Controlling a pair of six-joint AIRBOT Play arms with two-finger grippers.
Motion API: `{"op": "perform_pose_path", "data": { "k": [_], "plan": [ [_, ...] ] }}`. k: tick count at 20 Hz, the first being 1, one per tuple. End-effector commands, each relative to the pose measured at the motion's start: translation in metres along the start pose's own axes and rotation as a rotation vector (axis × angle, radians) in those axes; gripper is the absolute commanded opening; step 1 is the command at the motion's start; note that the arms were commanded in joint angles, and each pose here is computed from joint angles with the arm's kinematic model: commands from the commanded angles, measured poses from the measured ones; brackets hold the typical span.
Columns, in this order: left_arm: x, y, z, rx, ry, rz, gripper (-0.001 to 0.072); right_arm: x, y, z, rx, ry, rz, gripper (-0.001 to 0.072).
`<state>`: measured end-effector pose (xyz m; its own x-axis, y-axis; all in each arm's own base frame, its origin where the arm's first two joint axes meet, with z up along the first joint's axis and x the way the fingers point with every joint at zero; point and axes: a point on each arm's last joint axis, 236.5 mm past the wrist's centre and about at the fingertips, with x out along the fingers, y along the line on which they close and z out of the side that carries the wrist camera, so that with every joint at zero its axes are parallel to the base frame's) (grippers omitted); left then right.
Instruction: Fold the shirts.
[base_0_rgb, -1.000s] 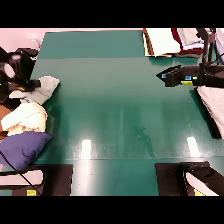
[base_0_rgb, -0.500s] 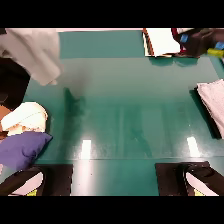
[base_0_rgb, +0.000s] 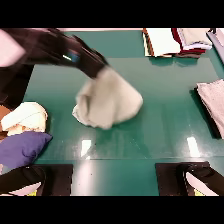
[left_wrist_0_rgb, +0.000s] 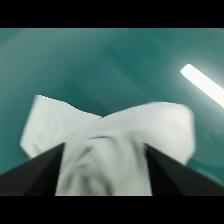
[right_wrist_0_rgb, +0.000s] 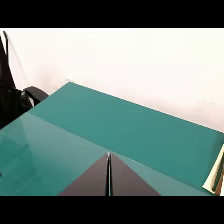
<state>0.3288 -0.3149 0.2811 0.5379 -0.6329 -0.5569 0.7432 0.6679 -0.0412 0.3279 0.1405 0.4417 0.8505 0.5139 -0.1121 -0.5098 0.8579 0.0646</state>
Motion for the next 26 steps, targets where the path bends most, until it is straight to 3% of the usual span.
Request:
{"op": "perform_pose_path", "data": {
  "k": [1, 6, 10, 13, 17, 26],
  "plan": [
    [0.051, -0.034, -0.015, 0.045, 0.057, -0.066, 0.0611, -0.004, 0.002, -0.004, 0.003, 0.032, 0.002, 0.0014],
    [0.022, 0.141, -0.065, -0.265, 0.173, 0.243, 0.0611, -0.005, 0.005, -0.016, 0.009, 0.081, 0.014, 0.0014],
    [0.02, 0.226, -0.165, -0.608, 0.268, 0.304, 0.0611, 0.001, 0.003, -0.021, 0.016, 0.1, 0.018, 0.0014],
    [0.042, 0.226, -0.238, -0.764, 0.323, 0.233, 0.0611, 0.011, 0.002, -0.033, 0.041, 0.142, 0.029, 0.0014],
    [0.063, 0.212, -0.302, -0.838, 0.402, 0.227, 0.0611, 0.027, -0.003, -0.055, 0.085, 0.222, 0.038, 0.0015],
    [0.107, 0.181, -0.33, -0.976, 0.465, 0.033, 0.0611, 0.046, 0.018, -0.066, 0.083, 0.25, 0.104, 0.0014]
  ]
}}
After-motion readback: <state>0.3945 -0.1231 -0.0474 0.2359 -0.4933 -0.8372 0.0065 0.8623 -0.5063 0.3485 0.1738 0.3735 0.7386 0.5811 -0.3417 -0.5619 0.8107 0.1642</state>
